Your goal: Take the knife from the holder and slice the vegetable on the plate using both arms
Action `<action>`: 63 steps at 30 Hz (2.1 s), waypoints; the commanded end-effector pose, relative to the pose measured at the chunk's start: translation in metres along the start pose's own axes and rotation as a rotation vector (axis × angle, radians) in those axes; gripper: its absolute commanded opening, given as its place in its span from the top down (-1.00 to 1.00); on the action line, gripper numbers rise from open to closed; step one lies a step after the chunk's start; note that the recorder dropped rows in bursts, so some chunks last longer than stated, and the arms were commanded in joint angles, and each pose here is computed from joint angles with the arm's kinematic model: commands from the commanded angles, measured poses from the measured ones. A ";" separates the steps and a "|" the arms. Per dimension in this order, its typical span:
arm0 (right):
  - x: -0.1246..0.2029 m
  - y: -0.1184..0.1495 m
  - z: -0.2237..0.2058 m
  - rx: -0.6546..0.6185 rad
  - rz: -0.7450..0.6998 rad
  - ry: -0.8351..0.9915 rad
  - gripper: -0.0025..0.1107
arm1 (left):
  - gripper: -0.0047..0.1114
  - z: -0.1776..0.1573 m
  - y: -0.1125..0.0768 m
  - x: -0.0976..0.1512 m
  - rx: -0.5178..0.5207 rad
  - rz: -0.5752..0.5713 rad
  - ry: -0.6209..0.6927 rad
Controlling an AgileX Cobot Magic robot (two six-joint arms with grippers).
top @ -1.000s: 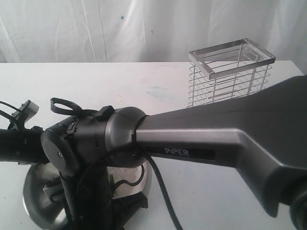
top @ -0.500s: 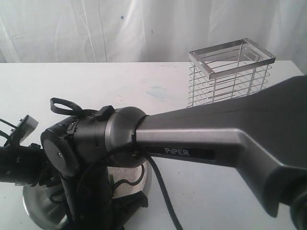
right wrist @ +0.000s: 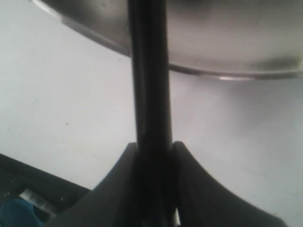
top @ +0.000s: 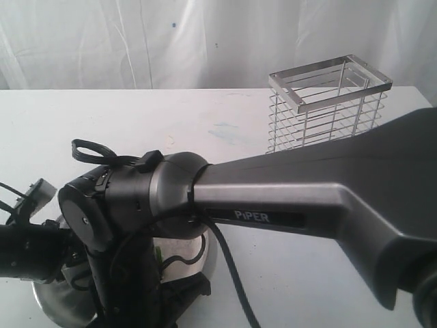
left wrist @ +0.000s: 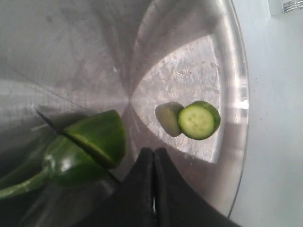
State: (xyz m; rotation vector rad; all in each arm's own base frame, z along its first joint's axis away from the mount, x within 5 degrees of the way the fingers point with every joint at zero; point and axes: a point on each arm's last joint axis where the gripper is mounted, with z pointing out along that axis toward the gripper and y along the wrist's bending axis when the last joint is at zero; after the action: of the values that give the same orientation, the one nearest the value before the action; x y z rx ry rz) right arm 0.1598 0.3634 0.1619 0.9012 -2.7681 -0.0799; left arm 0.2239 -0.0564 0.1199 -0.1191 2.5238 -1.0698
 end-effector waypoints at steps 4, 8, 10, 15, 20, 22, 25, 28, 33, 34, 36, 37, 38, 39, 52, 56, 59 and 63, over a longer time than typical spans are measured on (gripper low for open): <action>0.001 -0.003 -0.004 0.003 -0.002 -0.006 0.96 | 0.92 0.018 -0.005 0.025 -0.142 0.097 0.111; 0.001 -0.003 -0.004 0.003 0.003 -0.006 0.96 | 0.92 0.017 -0.002 0.023 -0.178 0.091 0.100; 0.001 -0.003 -0.004 0.003 0.008 -0.008 0.96 | 0.92 0.016 0.002 0.024 -0.219 0.071 0.105; 0.001 -0.002 -0.004 -0.004 0.013 -0.005 0.96 | 0.92 0.016 0.017 0.032 -0.334 0.009 0.125; 0.002 -0.002 -0.008 -0.010 0.012 -0.011 0.96 | 0.92 0.017 0.009 0.025 -0.268 0.029 0.111; 0.004 -0.001 -0.011 -0.021 0.012 -0.018 0.96 | 0.92 0.015 0.004 0.018 -0.236 0.040 0.084; 0.006 0.000 -0.018 -0.034 0.009 -0.030 0.96 | 0.92 0.009 -0.004 0.004 -0.208 0.065 0.021; 0.007 0.000 -0.019 -0.036 0.008 -0.032 0.96 | 0.92 -0.002 -0.011 -0.012 -0.202 0.082 -0.060; 0.006 -0.001 -0.019 -0.029 0.006 -0.035 0.96 | 0.92 -0.016 -0.013 -0.031 -0.193 0.067 -0.151; 0.006 -0.001 -0.019 -0.020 0.002 -0.039 0.96 | 0.92 -0.018 -0.013 -0.032 -0.190 0.065 -0.159; 0.006 -0.002 -0.019 -0.010 -0.001 -0.043 0.96 | 0.92 -0.022 -0.016 -0.034 -0.165 0.066 -0.175; 0.005 -0.002 -0.018 -0.007 -0.001 -0.042 0.96 | 0.92 -0.024 -0.018 -0.034 -0.142 0.069 -0.180; 0.005 -0.002 -0.018 -0.007 -0.001 -0.042 0.96 | 0.92 -0.027 -0.020 -0.035 -0.118 0.065 -0.188; 0.005 -0.003 -0.018 -0.001 0.004 -0.045 0.96 | 0.92 -0.029 -0.022 -0.036 -0.108 0.059 -0.199; -0.003 -0.005 -0.013 -0.007 0.034 -0.077 0.96 | 0.92 -0.040 -0.027 -0.033 -0.128 0.063 -0.182; -0.008 -0.010 -0.005 -0.002 0.050 -0.061 0.96 | 0.92 -0.040 -0.021 -0.030 -0.185 0.099 -0.147; -0.010 -0.009 -0.006 -0.006 0.047 -0.081 0.96 | 0.92 -0.039 -0.021 -0.028 -0.186 0.138 -0.114; -0.010 -0.009 -0.006 -0.009 0.047 -0.087 0.96 | 0.92 -0.039 -0.022 -0.027 -0.185 0.141 -0.111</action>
State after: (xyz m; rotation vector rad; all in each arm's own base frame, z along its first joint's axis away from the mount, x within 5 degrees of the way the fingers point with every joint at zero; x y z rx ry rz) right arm 0.1676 0.3643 0.1640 0.8683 -2.8382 -0.1281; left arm 0.2324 -0.0384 0.1657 -0.0593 2.4924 -0.7356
